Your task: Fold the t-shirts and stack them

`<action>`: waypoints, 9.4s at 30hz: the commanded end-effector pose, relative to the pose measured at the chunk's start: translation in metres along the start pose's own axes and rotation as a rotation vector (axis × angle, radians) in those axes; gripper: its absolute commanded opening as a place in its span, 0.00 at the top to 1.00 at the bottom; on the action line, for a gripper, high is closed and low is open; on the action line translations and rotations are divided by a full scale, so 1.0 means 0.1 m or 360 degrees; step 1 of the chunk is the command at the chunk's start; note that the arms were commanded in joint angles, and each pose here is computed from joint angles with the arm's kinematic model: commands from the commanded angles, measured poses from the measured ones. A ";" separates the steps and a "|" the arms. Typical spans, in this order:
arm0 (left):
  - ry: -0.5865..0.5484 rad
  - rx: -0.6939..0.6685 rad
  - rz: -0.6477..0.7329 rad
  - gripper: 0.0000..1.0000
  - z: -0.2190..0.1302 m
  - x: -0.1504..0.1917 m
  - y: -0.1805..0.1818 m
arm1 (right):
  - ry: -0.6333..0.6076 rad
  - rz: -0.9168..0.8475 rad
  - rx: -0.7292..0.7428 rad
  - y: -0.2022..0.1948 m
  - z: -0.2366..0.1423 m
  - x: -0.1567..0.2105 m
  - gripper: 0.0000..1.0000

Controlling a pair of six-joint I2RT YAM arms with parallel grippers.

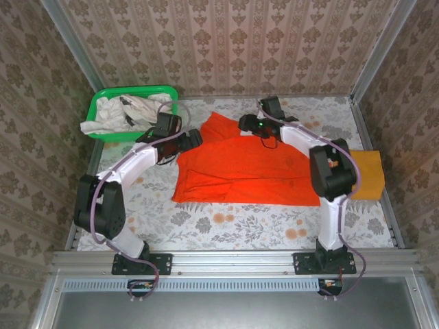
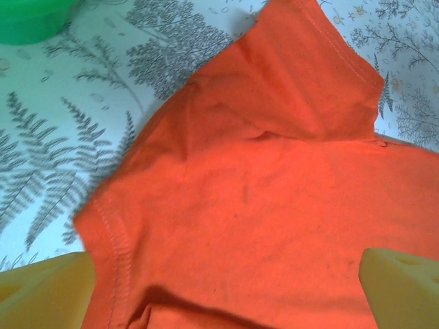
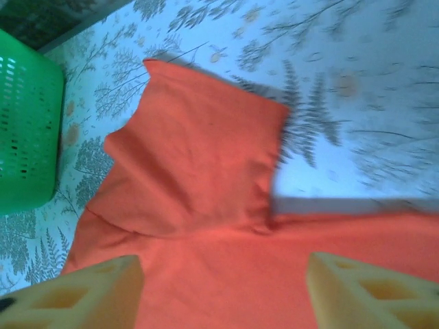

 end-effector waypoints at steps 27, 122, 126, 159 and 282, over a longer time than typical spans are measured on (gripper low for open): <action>0.0131 -0.0165 0.0060 0.18 0.72 -0.55 -0.18 | -0.0162 0.0188 0.0008 0.02 0.05 -0.23 0.32; 0.0354 -0.0001 0.0338 0.60 1.84 -0.84 -0.28 | -0.0427 0.0425 0.0550 -1.76 -1.68 -0.10 0.29; 0.0373 -0.0025 0.0318 0.65 1.88 -0.82 -0.24 | -0.0409 0.0454 0.0509 -1.76 -1.65 -0.07 0.29; 0.0342 -0.0023 0.0193 1.00 1.80 -0.88 -0.29 | -0.0410 0.0481 0.0562 -1.83 -1.60 -0.12 0.30; 0.0430 0.0094 -0.0385 1.00 -0.40 0.87 0.22 | -0.0188 0.0696 0.1253 -2.44 -2.74 1.21 1.00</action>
Point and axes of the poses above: each hand's point on the last joint's axis, 136 mm out from that joint toward the fingers, its own z axis out along the fingers, its own y axis along the line the jaws close on, x = y × z, the point moved 5 cm from there along -z, back along the fingers, and after that the axes turned 3 degrees about z, right-handed, at the moved point
